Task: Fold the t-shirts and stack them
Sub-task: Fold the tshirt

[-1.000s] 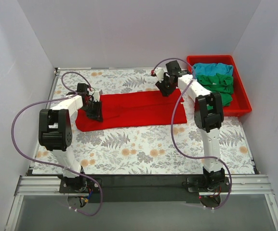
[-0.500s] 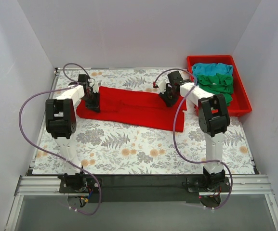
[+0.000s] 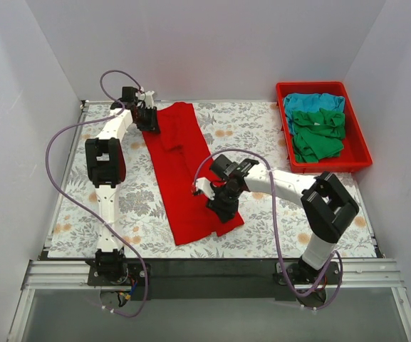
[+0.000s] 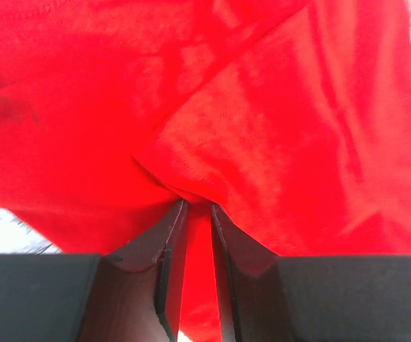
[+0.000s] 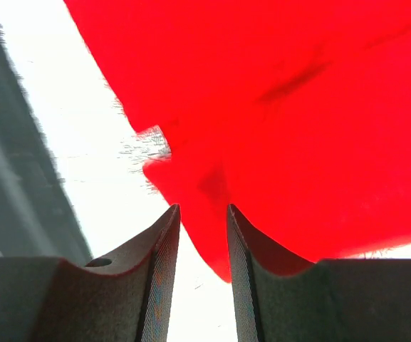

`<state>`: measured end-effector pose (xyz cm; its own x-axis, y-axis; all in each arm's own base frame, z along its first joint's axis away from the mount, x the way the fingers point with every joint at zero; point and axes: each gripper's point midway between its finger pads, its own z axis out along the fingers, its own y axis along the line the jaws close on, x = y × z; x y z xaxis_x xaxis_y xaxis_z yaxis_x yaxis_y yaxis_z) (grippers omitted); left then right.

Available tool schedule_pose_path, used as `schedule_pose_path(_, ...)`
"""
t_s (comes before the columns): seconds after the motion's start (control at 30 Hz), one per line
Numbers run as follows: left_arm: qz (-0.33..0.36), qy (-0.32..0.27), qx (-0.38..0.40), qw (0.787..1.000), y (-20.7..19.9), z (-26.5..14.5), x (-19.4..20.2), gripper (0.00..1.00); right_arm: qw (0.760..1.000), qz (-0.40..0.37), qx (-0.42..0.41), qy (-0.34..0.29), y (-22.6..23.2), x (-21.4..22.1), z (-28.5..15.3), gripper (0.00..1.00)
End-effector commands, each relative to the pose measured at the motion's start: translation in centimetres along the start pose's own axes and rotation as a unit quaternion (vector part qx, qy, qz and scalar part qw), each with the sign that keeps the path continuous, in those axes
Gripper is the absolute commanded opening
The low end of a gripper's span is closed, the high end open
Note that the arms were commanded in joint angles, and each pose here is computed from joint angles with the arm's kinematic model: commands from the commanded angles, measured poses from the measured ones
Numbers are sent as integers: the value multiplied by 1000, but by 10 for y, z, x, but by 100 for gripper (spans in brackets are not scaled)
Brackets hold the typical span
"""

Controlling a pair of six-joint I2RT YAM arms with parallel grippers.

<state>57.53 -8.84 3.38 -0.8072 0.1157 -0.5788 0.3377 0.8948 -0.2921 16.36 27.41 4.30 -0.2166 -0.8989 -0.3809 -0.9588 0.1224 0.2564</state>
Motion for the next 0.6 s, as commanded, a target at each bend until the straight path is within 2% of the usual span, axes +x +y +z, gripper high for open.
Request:
schedule_pose_path(0.0, 15, -77, 46, 996, -40, -44, -53, 19, 997, 36, 7, -62, -11, -30, -40, 39)
schedule_pose_path(0.1, 16, -105, 55, 993, -56, -71, -58, 21, 996, 43, 26, -71, -32, -32, -47, 40)
schedule_pose_path(0.2, 10, -100, 64, 993, -67, -79, -48, 23, 997, 45, 28, -55, -43, -25, -31, 38)
schedule_pose_path(0.37, -4, -67, 68, 995, -75, -64, -24, 22, 997, 56, 32, -49, -60, -23, -4, 34)
schedule_pose_path(0.57, -6, -20, 57, 998, -78, -29, 8, 20, 994, 99, -11, -39, -47, -9, 21, 29)
